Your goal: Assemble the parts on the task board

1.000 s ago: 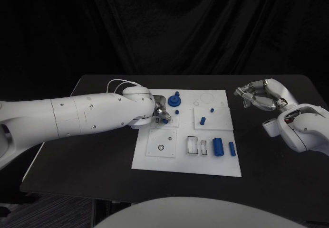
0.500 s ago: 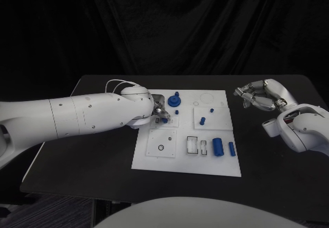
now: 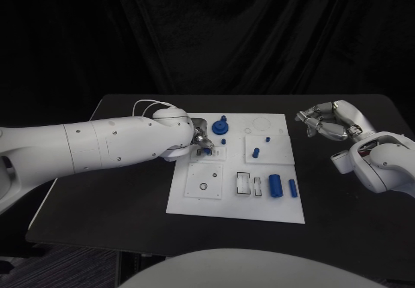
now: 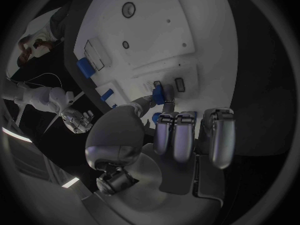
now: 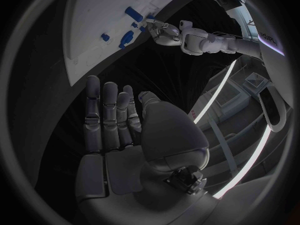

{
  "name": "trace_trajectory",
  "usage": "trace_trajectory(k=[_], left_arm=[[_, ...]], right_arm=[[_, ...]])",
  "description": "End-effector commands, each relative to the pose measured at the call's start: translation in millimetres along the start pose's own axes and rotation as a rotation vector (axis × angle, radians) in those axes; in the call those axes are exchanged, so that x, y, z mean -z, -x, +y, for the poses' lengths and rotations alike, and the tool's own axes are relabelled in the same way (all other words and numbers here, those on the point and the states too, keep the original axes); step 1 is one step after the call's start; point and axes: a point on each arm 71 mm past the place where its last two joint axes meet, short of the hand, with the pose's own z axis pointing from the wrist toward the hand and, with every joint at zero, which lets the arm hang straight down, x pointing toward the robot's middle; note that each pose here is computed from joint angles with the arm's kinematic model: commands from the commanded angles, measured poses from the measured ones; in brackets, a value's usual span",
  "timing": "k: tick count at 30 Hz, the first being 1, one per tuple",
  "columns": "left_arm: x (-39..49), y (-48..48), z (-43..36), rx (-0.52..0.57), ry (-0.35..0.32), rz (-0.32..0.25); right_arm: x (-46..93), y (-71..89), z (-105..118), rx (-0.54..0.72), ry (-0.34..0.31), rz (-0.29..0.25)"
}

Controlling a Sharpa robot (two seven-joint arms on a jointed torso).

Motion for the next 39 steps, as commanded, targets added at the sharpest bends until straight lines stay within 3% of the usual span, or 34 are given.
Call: trace_trajectory(k=[1, 13, 39], left_arm=[[-0.5, -1.4, -2.6, -0.006, -0.021, 0.008], [-0.1, -1.8, -5.4, -0.003, -0.042, 0.004], [-0.3, -4.1, -0.3, -0.004, -0.038, 0.014]], right_arm=[[0.5, -1.3, -1.3, 0.001, -0.013, 0.007], [0.6, -1.5, -1.2, 0.0, -0.012, 0.008], [0.8, -1.9, -1.4, -0.001, -0.014, 0.012]])
